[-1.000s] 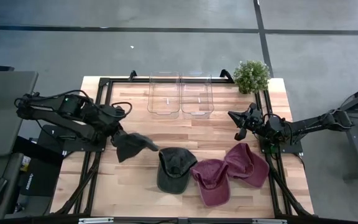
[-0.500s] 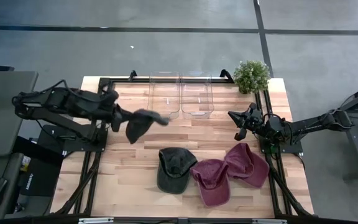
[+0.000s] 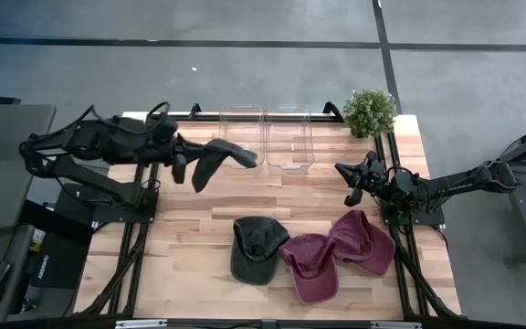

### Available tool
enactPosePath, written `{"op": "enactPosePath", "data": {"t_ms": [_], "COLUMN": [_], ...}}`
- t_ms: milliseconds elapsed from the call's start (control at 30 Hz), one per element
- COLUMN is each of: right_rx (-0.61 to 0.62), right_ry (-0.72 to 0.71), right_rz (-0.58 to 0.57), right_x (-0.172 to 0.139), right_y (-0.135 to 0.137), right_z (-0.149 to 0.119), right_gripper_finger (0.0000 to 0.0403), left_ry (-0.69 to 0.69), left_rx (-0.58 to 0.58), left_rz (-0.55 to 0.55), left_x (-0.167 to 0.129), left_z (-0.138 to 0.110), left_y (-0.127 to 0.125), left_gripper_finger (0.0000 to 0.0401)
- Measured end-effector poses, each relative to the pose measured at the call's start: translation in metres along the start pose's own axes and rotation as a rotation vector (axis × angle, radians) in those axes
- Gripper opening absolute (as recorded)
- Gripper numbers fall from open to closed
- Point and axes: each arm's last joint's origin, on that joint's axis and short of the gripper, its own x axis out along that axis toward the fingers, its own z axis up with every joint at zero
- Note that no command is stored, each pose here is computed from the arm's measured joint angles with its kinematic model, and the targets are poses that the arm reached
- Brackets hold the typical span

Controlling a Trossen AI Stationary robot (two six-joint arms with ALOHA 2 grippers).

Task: Pick & Place hat
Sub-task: Put the left black cap into the left transparent bin

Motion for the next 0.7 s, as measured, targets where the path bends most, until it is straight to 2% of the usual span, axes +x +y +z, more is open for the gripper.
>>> {"op": "enactPosePath", "data": {"t_ms": [167,300,567,700], "right_rx": [0.000,0.000,0.000,0.000], "right_ry": [-0.001,-0.001,0.000,0.000], "right_rz": [0.000,0.000,0.000,-0.001], "right_x": [0.000,0.000,0.000,0.000], "right_y": [0.000,0.000,0.000,0.000], "right_z": [0.000,0.000,0.000,0.000], "right_gripper_finger": [0.0007,0.0008,0.0005,0.0006], "left_ry": [0.057,0.126,0.241,0.261], "left_rx": [0.056,0.153,0.336,0.411], "left_rz": [0.075,0.189,0.490,0.565], "left_x": [0.025,0.056,0.110,0.125], "left_z": [0.012,0.014,0.007,0.004], "left_y": [0.003,0.012,0.036,0.039], "left_gripper_finger": [0.0000,0.0000,0.0000,0.0000]}}
